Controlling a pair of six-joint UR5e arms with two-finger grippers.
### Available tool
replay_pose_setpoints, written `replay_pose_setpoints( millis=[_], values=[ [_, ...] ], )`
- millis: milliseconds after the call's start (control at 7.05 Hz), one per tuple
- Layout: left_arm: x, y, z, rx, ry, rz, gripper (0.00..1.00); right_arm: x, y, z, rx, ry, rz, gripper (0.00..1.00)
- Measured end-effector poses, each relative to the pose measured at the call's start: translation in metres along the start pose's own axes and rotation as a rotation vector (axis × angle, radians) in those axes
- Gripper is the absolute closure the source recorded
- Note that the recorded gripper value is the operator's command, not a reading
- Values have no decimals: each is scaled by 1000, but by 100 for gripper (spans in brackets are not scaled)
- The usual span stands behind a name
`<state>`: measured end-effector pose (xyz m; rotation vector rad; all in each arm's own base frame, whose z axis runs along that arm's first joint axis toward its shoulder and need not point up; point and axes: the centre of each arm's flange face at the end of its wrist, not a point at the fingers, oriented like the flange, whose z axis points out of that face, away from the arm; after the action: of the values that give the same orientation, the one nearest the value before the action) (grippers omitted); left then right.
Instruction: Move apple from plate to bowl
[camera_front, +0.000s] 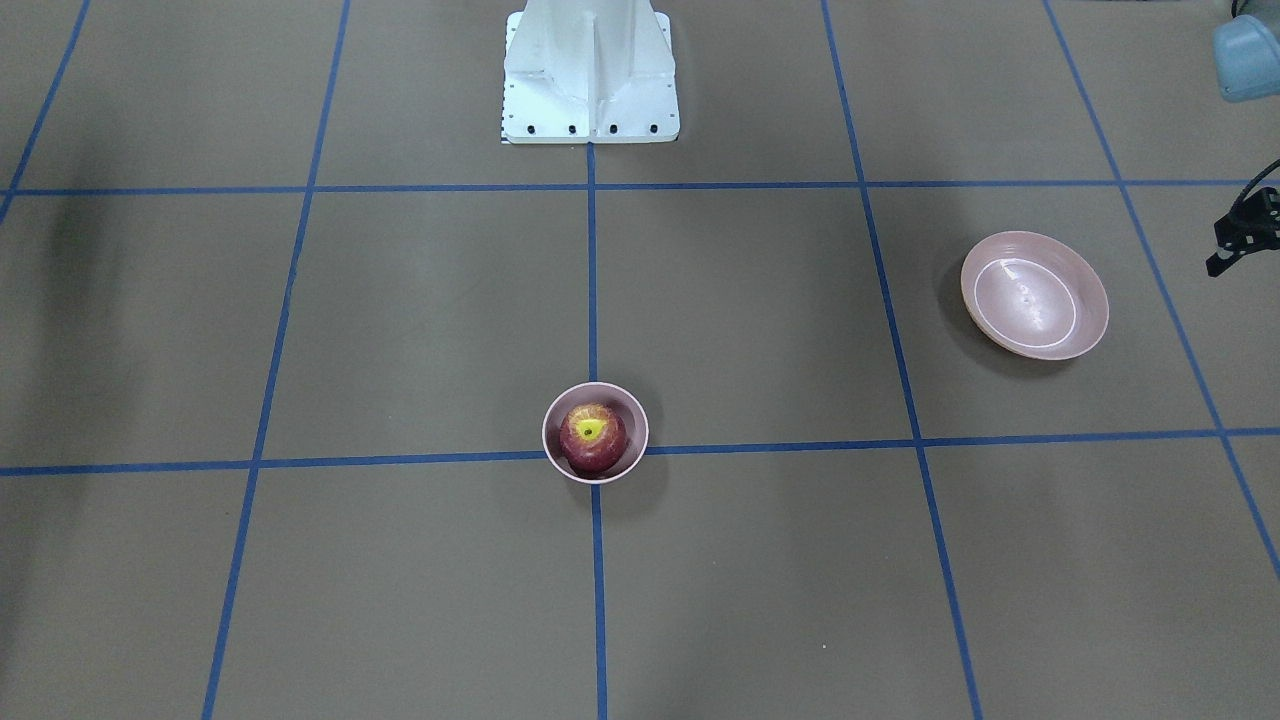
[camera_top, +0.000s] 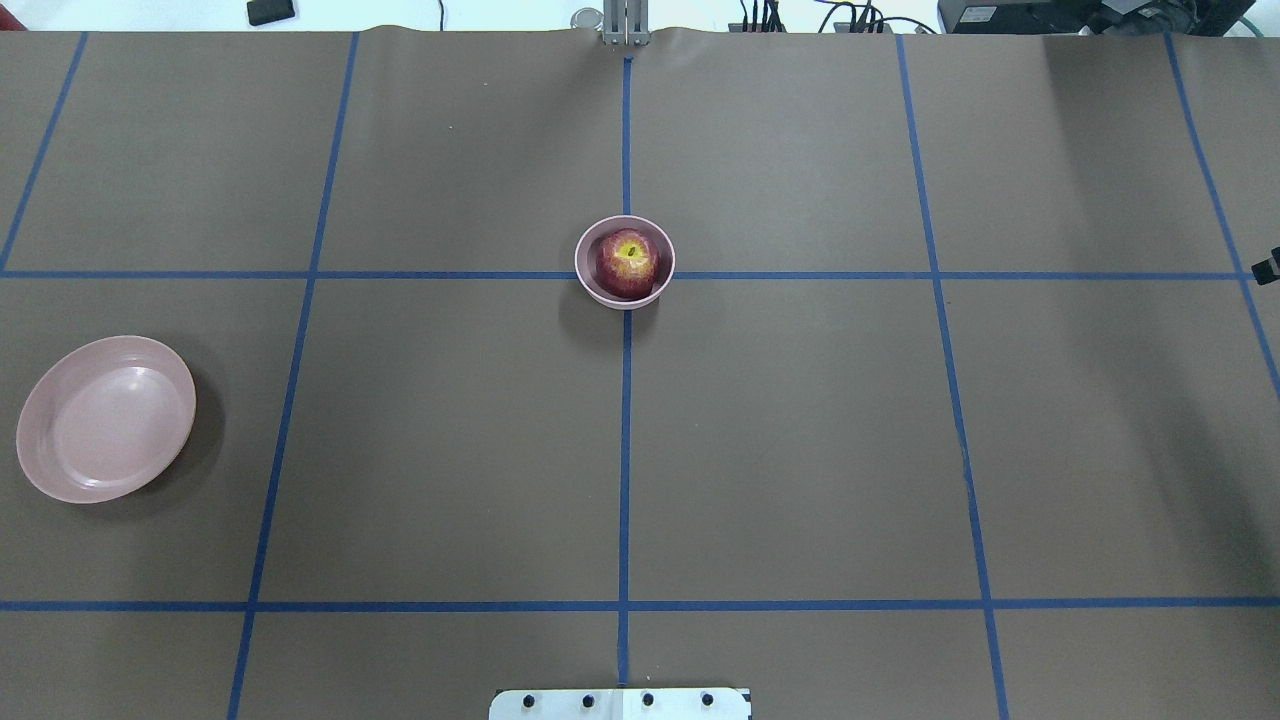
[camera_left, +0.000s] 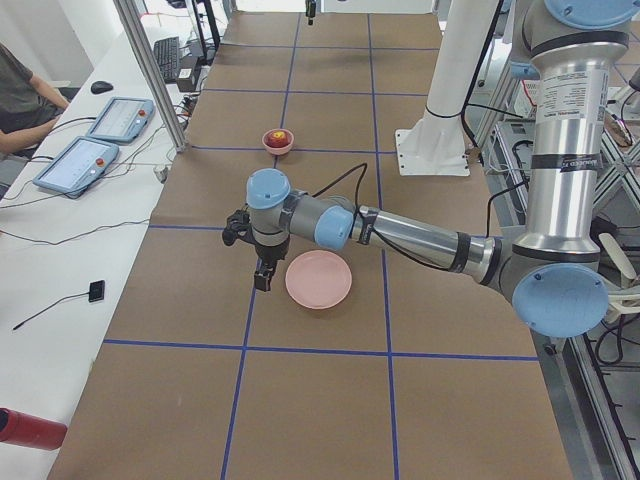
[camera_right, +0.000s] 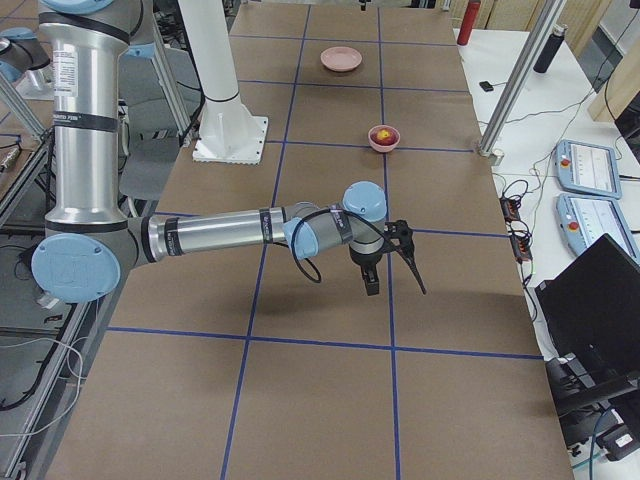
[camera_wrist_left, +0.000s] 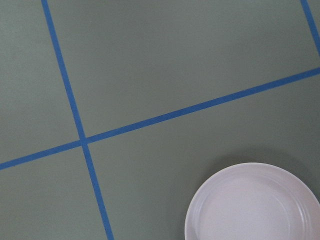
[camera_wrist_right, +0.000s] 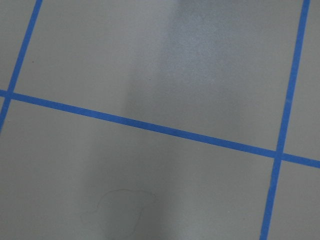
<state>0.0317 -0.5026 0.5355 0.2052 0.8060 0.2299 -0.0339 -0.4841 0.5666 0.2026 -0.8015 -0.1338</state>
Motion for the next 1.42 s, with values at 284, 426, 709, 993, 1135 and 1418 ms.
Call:
replay_pose_setpoints(
  millis=[284,426,709,993,1135,1418],
  values=[
    [-5,0,-4,12,21,-10,2,3,5,-2,1,1,10,1],
    [-10,1,-6,12,23,-25,2,1,-1,-3,8,8,10,1],
    [-23,1,-6,8,16,-48,2,-6,-36,-4,17,14,5,1],
    [-35,10,-2,-3,-12,-15,2,-12,-52,-9,23,13,7,1],
    [-38,14,0,-12,-18,-12,2,-11,-52,-12,26,14,11,1],
    [-37,15,-1,-25,-20,-28,2,-10,-50,-13,29,14,12,1]
  ],
)
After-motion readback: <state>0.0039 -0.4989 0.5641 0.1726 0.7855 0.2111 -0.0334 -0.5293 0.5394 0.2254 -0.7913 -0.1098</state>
